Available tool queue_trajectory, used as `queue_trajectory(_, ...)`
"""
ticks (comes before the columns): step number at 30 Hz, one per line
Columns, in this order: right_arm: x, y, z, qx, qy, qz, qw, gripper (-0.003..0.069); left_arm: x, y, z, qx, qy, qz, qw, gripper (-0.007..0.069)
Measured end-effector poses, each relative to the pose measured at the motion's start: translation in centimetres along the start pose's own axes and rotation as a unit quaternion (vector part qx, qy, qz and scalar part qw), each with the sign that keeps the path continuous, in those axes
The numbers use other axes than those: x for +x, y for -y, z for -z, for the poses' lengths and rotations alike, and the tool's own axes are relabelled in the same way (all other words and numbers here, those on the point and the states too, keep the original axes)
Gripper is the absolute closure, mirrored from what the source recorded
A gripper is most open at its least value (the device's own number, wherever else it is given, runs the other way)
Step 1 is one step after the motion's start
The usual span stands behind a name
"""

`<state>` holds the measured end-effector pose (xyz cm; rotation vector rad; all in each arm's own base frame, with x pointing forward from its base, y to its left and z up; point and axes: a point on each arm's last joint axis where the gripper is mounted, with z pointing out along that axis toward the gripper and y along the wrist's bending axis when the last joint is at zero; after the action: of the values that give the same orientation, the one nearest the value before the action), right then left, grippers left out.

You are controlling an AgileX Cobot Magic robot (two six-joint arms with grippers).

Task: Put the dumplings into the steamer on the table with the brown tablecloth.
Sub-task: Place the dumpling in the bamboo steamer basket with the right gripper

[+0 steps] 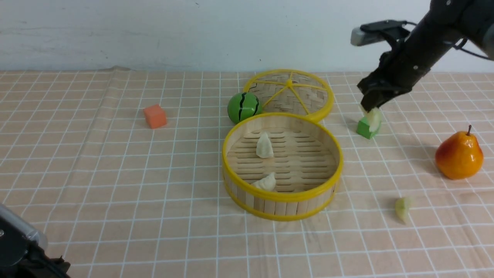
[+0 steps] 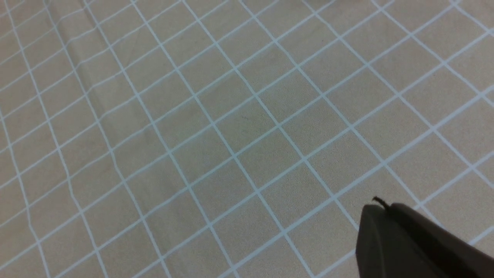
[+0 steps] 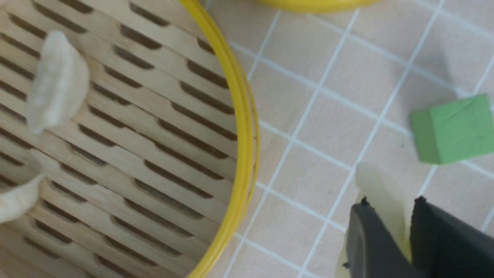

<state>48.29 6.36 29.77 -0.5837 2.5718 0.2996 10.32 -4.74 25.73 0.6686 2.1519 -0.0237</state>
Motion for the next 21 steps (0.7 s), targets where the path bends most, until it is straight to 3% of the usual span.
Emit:
queue_trajectory(2,-0.5,-0.4,0.7,-0.013,0.016,-0.002,1.000,0.0524,-0.1,0.0,0.0,0.001,0.003,0.000,1.000,0.0639)
queue_trajectory(6,-1.2,-2.7,0.3,-0.082,0.037,-0.007,0.996,0.0524,-0.3,0.1,0.0,0.003,0.016,0.000,1.000,0.0639)
queue_trajectory(11,-1.5,-6.6,-3.7,-0.149,0.021,0.031,0.988,0.0524,-0.4,0.1,0.0,0.004,0.020,0.000,1.000,0.0639)
queue_trajectory(17,-0.6,-8.0,-10.7,-0.113,-0.012,0.061,0.992,0.0524,-0.4,0.1,0.0,0.004,0.020,0.000,1.000,0.0639)
queue_trajectory(21,-0.4,-8.2,-11.7,-0.093,-0.021,0.054,0.994,0.0418,-0.4,0.1,0.0,0.005,0.021,0.000,1.000,0.0639)
